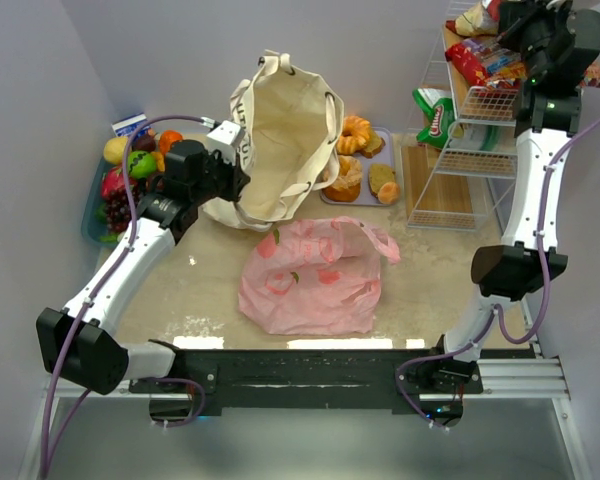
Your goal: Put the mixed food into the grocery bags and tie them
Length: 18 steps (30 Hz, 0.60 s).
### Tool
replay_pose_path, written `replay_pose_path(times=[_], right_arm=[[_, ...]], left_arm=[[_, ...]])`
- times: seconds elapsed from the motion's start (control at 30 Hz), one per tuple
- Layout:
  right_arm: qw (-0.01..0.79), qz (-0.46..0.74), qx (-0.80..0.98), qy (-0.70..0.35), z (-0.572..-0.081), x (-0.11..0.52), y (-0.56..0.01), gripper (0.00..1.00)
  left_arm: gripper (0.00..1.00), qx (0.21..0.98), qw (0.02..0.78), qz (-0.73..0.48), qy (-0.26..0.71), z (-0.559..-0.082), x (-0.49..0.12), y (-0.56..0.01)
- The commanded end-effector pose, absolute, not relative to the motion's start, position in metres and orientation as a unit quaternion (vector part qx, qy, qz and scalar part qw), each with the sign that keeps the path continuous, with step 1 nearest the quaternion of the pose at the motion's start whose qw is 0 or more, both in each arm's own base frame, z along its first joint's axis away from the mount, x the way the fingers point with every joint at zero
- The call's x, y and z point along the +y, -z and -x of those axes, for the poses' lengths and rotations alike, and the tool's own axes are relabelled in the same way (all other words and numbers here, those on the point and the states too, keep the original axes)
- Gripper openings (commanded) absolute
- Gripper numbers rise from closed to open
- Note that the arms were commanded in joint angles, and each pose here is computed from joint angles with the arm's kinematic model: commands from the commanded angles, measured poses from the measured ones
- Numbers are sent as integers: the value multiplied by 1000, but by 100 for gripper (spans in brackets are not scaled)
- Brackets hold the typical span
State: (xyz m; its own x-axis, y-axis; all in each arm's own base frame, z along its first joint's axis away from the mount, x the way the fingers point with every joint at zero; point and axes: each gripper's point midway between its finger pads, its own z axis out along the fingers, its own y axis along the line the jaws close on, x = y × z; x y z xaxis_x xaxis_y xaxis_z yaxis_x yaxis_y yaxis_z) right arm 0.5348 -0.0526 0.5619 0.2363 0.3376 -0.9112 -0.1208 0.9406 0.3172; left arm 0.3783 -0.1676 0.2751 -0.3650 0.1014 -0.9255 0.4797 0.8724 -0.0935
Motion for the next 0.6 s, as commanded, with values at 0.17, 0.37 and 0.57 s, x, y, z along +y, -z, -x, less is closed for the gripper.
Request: replay_pose_path(times=[0.17,0.37,0.57], right_arm=[[843,-23,502,-192,-478,-18,-653,0],[873,14,427,-235,-426,11,-703,0],[878,79,371,-292,-380,69,-732,0]], left_arm=[[0,781,556,-185,215,-378,-180,-294],[0,780,555,-189,218,-378,-181,-292],[0,775,561,-196,216,-376,-181,-296]])
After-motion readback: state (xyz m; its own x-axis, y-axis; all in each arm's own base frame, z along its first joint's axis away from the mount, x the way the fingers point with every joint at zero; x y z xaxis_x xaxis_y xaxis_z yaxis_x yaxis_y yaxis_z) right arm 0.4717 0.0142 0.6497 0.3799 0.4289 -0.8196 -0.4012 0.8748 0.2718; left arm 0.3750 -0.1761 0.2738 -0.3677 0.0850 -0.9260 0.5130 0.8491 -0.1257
